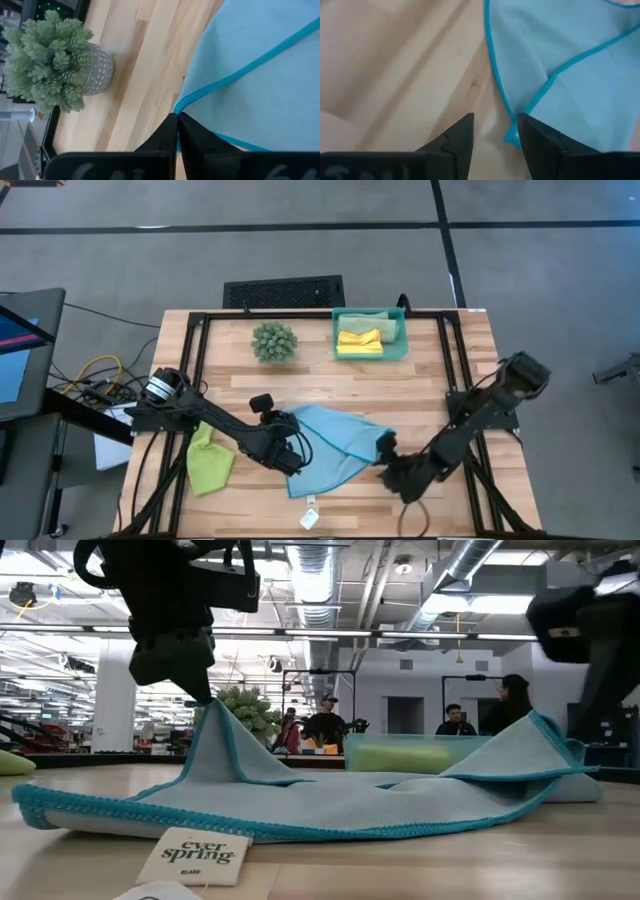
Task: Roll microfiber towels into tight, uniform cylinder then place into a basket
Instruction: Roll the blue microfiber cloth
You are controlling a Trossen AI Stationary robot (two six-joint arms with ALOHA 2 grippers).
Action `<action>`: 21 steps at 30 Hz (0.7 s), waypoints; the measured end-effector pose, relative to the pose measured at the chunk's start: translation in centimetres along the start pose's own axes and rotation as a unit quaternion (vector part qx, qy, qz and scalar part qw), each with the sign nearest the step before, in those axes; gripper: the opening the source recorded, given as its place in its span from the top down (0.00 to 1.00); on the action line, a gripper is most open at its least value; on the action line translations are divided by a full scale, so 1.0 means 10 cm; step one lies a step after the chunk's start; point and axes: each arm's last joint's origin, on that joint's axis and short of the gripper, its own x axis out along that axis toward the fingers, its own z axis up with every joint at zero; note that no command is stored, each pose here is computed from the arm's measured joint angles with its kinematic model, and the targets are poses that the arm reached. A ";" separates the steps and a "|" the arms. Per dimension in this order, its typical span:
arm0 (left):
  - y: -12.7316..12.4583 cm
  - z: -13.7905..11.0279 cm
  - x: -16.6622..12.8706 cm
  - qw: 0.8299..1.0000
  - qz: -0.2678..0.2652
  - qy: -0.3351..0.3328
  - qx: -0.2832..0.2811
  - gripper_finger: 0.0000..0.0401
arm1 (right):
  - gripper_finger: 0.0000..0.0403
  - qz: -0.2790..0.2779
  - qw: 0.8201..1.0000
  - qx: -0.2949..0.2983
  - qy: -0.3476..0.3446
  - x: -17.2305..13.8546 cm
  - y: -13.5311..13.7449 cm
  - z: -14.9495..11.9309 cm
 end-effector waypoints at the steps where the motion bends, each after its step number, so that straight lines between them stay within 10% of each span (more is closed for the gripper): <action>1: -0.01 0.00 -0.01 1.000 -0.001 -0.001 0.000 1.00 | 0.54 -0.005 1.000 -0.022 0.014 0.06 0.03 0.06; 10: -0.05 -0.05 -0.07 1.000 -0.007 -0.008 0.011 1.00 | 0.50 -0.145 0.954 -0.184 0.185 0.35 0.14 0.29; 21: -0.08 -0.08 -0.11 1.000 -0.011 -0.013 0.017 1.00 | 0.88 -0.161 0.936 -0.150 0.274 0.31 0.12 0.29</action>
